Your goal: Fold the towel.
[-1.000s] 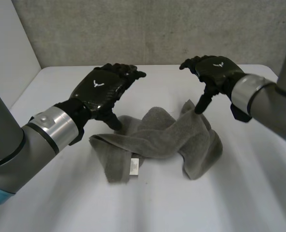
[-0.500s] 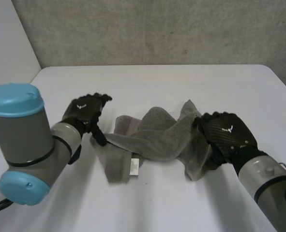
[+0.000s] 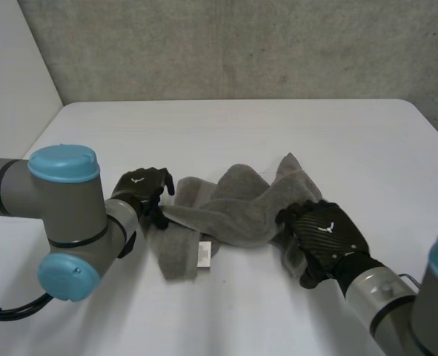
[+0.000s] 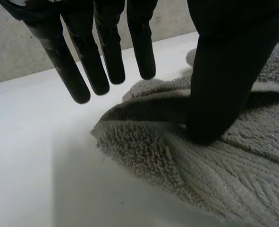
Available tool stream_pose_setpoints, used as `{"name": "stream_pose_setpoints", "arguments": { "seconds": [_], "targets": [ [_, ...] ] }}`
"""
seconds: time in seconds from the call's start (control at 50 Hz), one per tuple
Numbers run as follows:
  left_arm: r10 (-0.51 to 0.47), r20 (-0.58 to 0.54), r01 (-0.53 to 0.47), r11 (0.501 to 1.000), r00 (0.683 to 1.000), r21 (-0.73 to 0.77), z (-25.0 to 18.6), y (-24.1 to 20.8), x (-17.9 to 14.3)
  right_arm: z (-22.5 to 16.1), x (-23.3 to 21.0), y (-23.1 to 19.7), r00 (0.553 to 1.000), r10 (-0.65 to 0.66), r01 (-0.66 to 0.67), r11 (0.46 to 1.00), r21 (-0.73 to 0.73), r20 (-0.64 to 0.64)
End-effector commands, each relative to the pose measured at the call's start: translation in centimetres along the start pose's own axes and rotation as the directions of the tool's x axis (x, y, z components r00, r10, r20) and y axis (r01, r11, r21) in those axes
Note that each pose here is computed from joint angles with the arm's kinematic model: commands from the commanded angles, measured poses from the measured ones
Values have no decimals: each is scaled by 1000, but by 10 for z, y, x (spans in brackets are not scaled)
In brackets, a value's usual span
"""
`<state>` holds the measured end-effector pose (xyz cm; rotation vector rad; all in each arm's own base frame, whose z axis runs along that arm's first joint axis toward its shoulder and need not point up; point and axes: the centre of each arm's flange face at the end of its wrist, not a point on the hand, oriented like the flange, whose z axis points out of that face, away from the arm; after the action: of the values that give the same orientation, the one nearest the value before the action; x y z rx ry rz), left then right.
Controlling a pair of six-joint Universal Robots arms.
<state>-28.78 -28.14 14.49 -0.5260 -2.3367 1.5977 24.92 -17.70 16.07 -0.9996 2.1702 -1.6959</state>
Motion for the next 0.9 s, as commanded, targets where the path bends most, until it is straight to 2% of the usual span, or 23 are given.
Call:
{"name": "stream_pose_setpoints", "arguments": {
  "seconds": [0.02, 0.14, 0.38, 0.48, 0.52, 0.56, 0.66, 0.74, 0.9],
  "targets": [
    [0, 1, -1, 1000, 1000, 27, 6, -1, -1, 23, -11, 16, 1000, -14, 14, 1000, 6, 19],
    [0, 1, 0, 999, 1000, 34, 6, -2, -1, 42, -8, 21, 998, -30, 32, 999, 38, -58],
    [-1, 7, 1, 999, 1000, 34, 4, -5, -2, 65, 4, 22, 987, -101, 109, 993, 55, -125],
    [-8, 24, 7, 999, 1000, 52, -2, -16, -9, 73, 35, 11, 967, -118, 143, 985, 97, -227],
    [-9, 22, 7, 998, 1000, 55, -7, -19, -10, 73, 68, 3, 944, -121, 159, 982, 104, -307],
    [-8, 19, 7, 998, 1000, 55, -8, -20, -9, 73, 79, 2, 933, -118, 159, 983, 96, -339],
    [-9, 16, 8, 999, 1000, 50, -8, -17, -9, 73, 82, 7, 934, -118, 149, 986, 69, -336],
    [-9, 16, 9, 999, 1000, 38, -6, -12, -9, 75, 75, 22, 952, -110, 115, 993, 1, -286],
    [-9, 15, 9, 1000, 1000, 25, -6, -9, -9, 77, 74, 20, 964, -47, 47, 999, -6, -261]
  ]
}}
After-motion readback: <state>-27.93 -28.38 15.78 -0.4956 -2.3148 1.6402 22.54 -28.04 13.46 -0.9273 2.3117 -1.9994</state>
